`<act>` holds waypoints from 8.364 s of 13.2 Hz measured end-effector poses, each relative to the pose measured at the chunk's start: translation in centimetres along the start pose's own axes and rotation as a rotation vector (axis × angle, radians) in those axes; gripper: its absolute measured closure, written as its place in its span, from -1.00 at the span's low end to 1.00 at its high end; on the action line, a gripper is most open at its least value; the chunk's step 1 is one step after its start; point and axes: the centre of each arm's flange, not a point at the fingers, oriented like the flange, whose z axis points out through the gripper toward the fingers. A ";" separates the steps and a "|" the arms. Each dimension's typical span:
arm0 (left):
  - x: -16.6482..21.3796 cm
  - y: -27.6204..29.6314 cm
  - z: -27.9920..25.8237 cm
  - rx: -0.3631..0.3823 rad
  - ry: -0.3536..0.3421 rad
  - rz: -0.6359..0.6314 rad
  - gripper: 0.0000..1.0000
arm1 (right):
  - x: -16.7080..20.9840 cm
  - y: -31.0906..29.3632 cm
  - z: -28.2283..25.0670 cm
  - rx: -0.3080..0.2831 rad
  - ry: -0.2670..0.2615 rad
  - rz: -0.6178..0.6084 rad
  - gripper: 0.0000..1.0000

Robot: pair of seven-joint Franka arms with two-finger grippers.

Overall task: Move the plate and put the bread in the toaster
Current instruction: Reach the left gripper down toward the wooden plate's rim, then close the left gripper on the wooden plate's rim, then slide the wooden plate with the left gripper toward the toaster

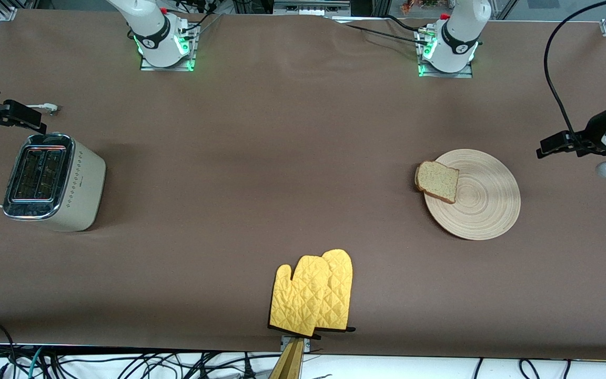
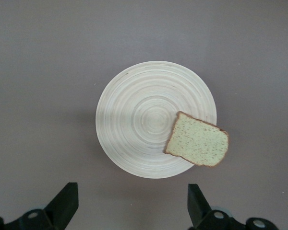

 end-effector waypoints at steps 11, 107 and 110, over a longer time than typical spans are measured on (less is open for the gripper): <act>3.4 -13.3 13.5 -0.297 -0.028 0.211 -1.00 | 0.0 0.0 0.0 0.000 0.000 0.000 -1.00; -4.6 28.8 36.1 -1.201 0.018 -0.112 0.81 | 3.0 3.6 4.5 0.038 -0.032 0.068 -1.00; -6.6 31.4 38.0 -1.181 0.021 -0.072 0.81 | 3.0 3.4 4.4 0.041 -0.031 0.065 -1.00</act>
